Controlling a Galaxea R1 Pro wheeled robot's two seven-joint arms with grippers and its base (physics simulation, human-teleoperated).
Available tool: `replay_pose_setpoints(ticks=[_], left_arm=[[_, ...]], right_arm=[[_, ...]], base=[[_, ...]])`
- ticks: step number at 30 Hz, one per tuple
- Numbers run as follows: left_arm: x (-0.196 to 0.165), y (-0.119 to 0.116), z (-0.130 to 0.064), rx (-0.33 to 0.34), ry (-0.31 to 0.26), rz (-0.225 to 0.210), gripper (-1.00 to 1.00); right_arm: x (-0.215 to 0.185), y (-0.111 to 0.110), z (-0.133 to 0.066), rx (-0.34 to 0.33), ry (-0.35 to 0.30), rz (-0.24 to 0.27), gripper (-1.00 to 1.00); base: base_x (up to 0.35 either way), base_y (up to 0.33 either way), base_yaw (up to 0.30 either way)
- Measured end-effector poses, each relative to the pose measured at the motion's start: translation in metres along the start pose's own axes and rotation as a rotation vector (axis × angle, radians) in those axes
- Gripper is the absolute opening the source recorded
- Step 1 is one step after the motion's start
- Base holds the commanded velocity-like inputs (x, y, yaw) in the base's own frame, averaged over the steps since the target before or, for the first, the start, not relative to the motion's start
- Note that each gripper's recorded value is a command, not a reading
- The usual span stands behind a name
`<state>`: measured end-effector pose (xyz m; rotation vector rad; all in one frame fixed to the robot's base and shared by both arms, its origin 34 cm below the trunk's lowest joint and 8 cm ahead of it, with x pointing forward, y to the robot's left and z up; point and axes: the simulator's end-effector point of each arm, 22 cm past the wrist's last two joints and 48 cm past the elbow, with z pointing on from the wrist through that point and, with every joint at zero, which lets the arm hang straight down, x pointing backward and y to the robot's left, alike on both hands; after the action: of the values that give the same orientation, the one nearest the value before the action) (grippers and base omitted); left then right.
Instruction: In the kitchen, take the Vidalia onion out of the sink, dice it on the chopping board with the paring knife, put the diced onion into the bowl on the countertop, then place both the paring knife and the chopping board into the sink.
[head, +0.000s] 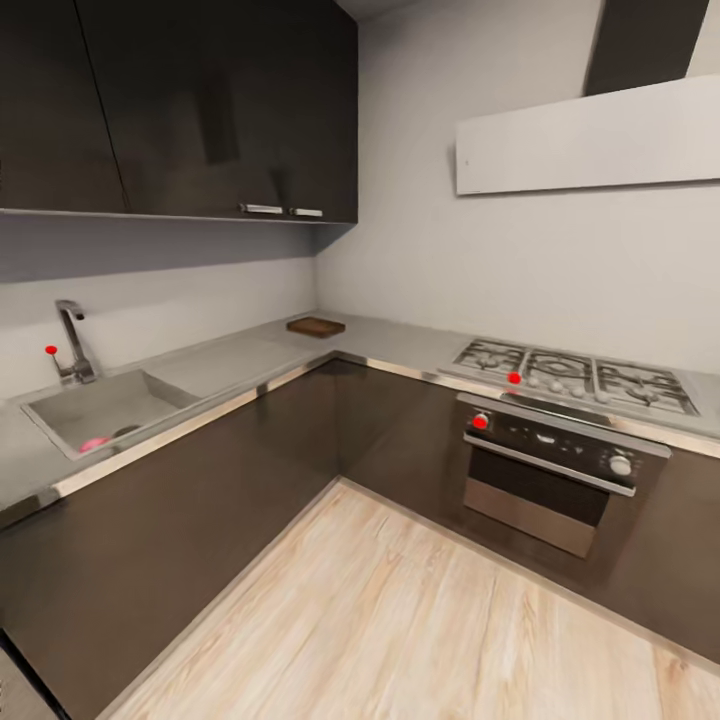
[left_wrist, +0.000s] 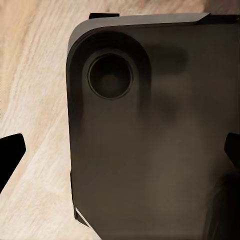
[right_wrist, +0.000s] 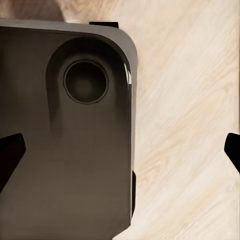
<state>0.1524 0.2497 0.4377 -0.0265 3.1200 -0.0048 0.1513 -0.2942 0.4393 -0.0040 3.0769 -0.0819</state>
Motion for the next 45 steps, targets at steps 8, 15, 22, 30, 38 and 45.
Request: replay_pose_setpoints(ticks=[8, 15, 22, 30, 38, 45], left_arm=[[0.0000, 0.0000, 0.0000, 0.000, 0.000, 0.000, 1.00], [-0.0001, 0.0000, 0.0000, 0.000, 0.000, 0.000, 1.00], [0.0000, 0.0000, 0.0000, 0.000, 0.000, 0.000, 1.00], [-0.0001, 0.0000, 0.0000, 0.000, 0.000, 0.000, 1.00], [-0.0001, 0.0000, 0.0000, 0.000, 0.000, 0.000, 1.00], [-0.0001, -0.0001, 0.0000, 0.000, 0.000, 0.000, 1.00]], right_arm=[[0.0001, -0.0001, 0.0000, 0.000, 0.000, 0.000, 1.00], [0.0001, -0.0001, 0.0000, 0.000, 0.000, 0.000, 1.00], [0.0000, -0.0001, 0.0000, 0.000, 0.000, 0.000, 1.00], [0.0000, -0.0001, 0.0000, 0.000, 0.000, 0.000, 1.00], [0.0002, 0.0001, 0.0000, 0.000, 0.001, 0.000, 1.00], [0.0001, 0.0008, 0.0000, -0.004, 0.000, -0.001, 1.00]], base=[[0.343, 0.000, 0.066], [0.343, 0.000, 0.001], [0.343, 0.000, 0.075], [0.344, -0.002, 0.252], [0.337, -0.086, 0.120], [0.322, -0.143, 0.007]])
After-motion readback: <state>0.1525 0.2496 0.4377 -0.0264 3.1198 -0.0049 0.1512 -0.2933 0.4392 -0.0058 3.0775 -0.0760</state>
